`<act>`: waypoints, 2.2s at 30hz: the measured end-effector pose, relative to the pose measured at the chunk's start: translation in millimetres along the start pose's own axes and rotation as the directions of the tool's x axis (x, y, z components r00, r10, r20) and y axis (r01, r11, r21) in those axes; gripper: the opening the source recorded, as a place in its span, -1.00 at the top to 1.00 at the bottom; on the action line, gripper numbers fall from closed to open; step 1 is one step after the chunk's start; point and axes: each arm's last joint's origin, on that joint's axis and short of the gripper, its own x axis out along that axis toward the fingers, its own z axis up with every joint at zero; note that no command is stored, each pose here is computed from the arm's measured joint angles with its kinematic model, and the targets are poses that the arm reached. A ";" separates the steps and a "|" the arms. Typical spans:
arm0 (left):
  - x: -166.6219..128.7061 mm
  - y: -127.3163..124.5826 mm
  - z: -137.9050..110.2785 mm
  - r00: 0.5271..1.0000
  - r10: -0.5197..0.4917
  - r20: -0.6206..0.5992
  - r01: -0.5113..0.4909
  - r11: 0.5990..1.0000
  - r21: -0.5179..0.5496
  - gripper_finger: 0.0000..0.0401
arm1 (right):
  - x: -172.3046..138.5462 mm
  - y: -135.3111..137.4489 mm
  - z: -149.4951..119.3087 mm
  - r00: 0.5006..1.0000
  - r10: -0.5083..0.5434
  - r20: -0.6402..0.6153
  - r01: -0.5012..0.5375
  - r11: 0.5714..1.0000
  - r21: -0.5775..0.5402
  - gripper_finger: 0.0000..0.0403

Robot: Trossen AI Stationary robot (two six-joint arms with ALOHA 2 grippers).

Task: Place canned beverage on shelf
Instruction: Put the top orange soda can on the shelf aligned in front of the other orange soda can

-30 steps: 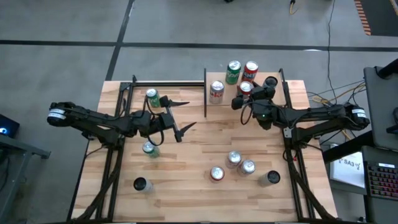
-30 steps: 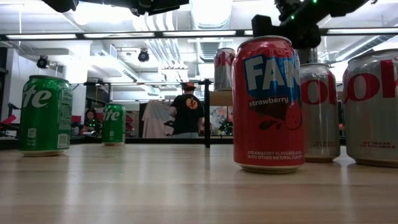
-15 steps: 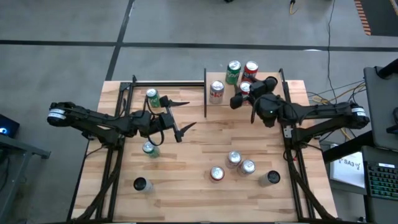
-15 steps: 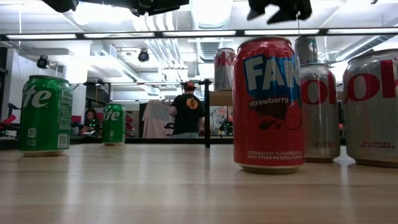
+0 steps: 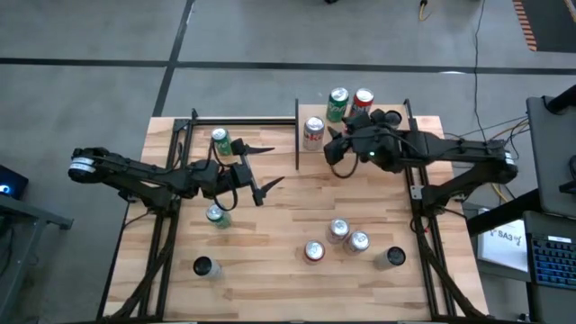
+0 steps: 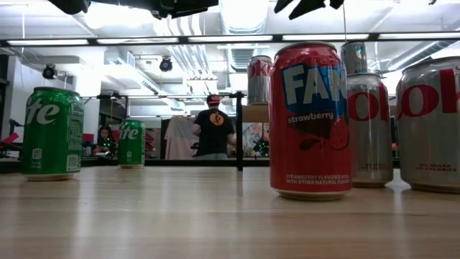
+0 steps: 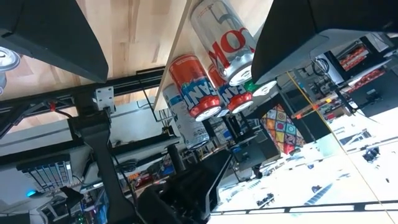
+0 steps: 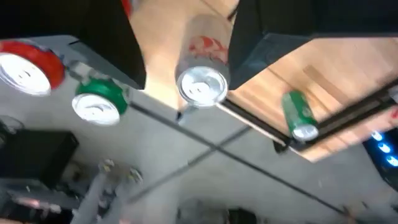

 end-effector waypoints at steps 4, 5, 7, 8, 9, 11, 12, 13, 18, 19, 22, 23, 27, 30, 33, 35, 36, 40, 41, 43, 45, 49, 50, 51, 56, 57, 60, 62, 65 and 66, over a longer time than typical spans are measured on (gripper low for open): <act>0.0 -0.1 -0.2 1.000 -0.001 -0.002 0.001 1.000 -0.001 -0.91 | -3.1 1.6 10.9 0.993 -0.059 -0.106 0.060 0.998 0.005 0.11; 0.0 -0.2 -0.3 1.000 -0.002 -0.003 0.002 1.000 0.000 -0.91 | -4.4 1.4 13.1 0.989 -0.068 -0.132 0.069 0.998 0.005 0.15; 0.0 -0.3 -0.5 1.000 -0.002 -0.005 0.002 1.000 0.000 -0.91 | -6.4 2.4 17.8 0.981 -0.060 -0.185 0.063 0.998 0.011 0.23; 0.0 -0.3 -0.5 1.000 -0.003 -0.005 0.003 1.000 0.000 -0.91 | -6.6 2.9 19.5 0.977 -0.053 -0.208 0.058 0.998 0.016 0.27; 0.0 -0.3 -0.5 1.000 -0.003 -0.005 0.003 1.000 0.000 -0.91 | -6.4 3.4 21.0 0.972 -0.049 -0.230 0.055 0.998 0.022 0.32; 0.0 -0.3 -0.5 1.000 -0.003 -0.005 0.003 1.000 0.000 -0.91 | -5.5 6.1 22.4 0.963 -0.031 -0.267 0.039 0.999 0.028 0.40; 0.0 -0.3 -0.5 1.000 -0.003 -0.005 0.003 1.000 0.000 -0.91 | -4.8 7.3 23.1 0.960 -0.019 -0.281 0.029 0.999 0.032 0.45; 0.0 -0.3 -0.5 1.000 -0.003 -0.005 0.003 1.000 0.000 -0.91 | -3.7 9.1 23.2 0.956 -0.011 -0.293 0.021 0.999 0.031 0.49; 0.0 -0.3 -0.5 1.000 -0.002 -0.005 0.002 1.000 0.000 -0.91 | 2.3 16.5 19.8 0.930 0.003 -0.368 -0.003 1.000 0.002 0.73; 0.0 -0.3 -0.5 1.000 -0.002 -0.005 0.002 1.000 0.000 -0.91 | 4.4 18.1 17.4 0.923 -0.003 -0.386 -0.002 1.000 -0.012 0.77; 0.0 -0.3 -0.5 1.000 -0.002 -0.005 0.002 1.000 0.000 -0.91 | 7.9 19.1 10.1 0.898 -0.038 -0.438 0.011 0.998 -0.063 0.90; 0.0 -0.3 -0.5 1.000 -0.002 -0.005 0.002 1.000 0.000 -0.91 | 8.7 18.9 7.6 0.889 -0.045 -0.455 0.013 0.997 -0.073 0.93; 0.0 -0.3 -0.6 1.000 -0.003 -0.006 0.003 1.000 0.001 -0.91 | 15.1 15.7 -1.2 0.854 -0.066 -0.517 0.041 0.997 -0.059 0.95; 0.0 -0.3 -0.6 1.000 -0.003 -0.006 0.003 1.000 0.001 -0.91 | 20.0 12.7 -4.7 0.831 -0.066 -0.552 0.049 0.998 -0.046 0.96; 0.0 -0.3 -0.6 1.000 -0.003 -0.006 0.003 1.000 0.001 -0.91 | 23.9 9.5 -4.4 0.823 -0.070 -0.564 0.060 0.998 -0.037 0.96; 0.0 -0.3 -0.6 1.000 -0.003 -0.006 0.003 1.000 0.001 -0.91 | 26.4 6.5 -3.1 0.822 -0.075 -0.564 0.071 0.997 -0.029 0.96; 0.0 -0.3 -0.6 1.000 -0.003 -0.006 0.003 1.000 0.002 -0.91 | 27.7 5.1 -2.6 0.822 -0.079 -0.564 0.077 0.997 -0.026 0.96; 0.0 -0.3 -0.5 1.000 -0.003 -0.005 0.003 1.000 0.005 -0.91 | 32.4 -2.0 0.1 0.820 -0.096 -0.564 0.104 0.994 -0.017 0.96; 0.0 -0.2 -0.5 1.000 -0.002 -0.005 0.003 1.000 0.005 -0.91 | 33.6 -3.5 0.7 0.820 -0.100 -0.564 0.109 0.994 -0.016 0.96; 0.0 -0.2 -0.5 1.000 -0.003 -0.004 0.003 1.000 0.006 -0.91 | 36.0 -6.8 1.5 0.817 -0.108 -0.566 0.121 0.993 -0.015 0.96; 0.0 -0.2 -0.5 1.000 -0.003 -0.004 0.003 1.000 0.007 -0.91 | 38.3 -9.0 2.1 0.815 -0.115 -0.568 0.130 0.991 -0.015 0.96; 0.0 -0.2 -0.4 1.000 -0.002 -0.004 0.002 1.000 0.007 -0.91 | 41.3 -13.4 2.8 0.809 -0.130 -0.573 0.142 0.990 -0.025 0.96; 0.0 -0.2 -0.4 1.000 -0.002 -0.004 0.002 1.000 0.007 -0.91 | 41.8 -14.4 3.1 0.808 -0.132 -0.574 0.144 0.989 -0.026 0.96; 0.0 -0.2 -0.4 1.000 -0.002 -0.004 0.002 1.000 0.007 -0.91 | 42.5 -15.2 3.3 0.808 -0.134 -0.574 0.145 0.989 -0.027 0.96; 0.0 -0.2 -0.4 1.000 -0.002 -0.004 0.002 1.000 0.007 -0.91 | 46.0 -17.3 3.4 0.803 -0.145 -0.578 0.152 0.988 -0.036 0.96; 0.0 -0.2 -0.4 1.000 -0.002 -0.004 0.002 1.000 0.007 -0.91 | 46.6 -17.6 3.3 0.802 -0.146 -0.578 0.150 0.988 -0.041 0.96; 0.0 -0.2 -0.4 1.000 -0.002 -0.004 0.002 1.000 0.007 -0.91 | 47.8 -17.5 1.0 0.797 -0.152 -0.584 0.152 0.987 -0.049 0.96; 0.0 -0.2 -0.4 1.000 -0.002 -0.004 0.002 1.000 0.007 -0.91 | 47.8 -18.1 -0.7 0.790 -0.161 -0.592 0.156 0.986 -0.060 0.96; -0.1 -0.2 -0.3 1.000 -0.002 -0.004 0.002 1.000 0.007 -0.91 | 48.6 -18.5 -3.8 0.781 -0.174 -0.600 0.161 0.984 -0.076 0.96; -0.1 -0.2 -0.4 1.000 -0.002 -0.004 0.002 1.000 0.007 -0.91 | 49.0 -18.4 -5.0 0.780 -0.181 -0.599 0.164 0.983 -0.083 0.96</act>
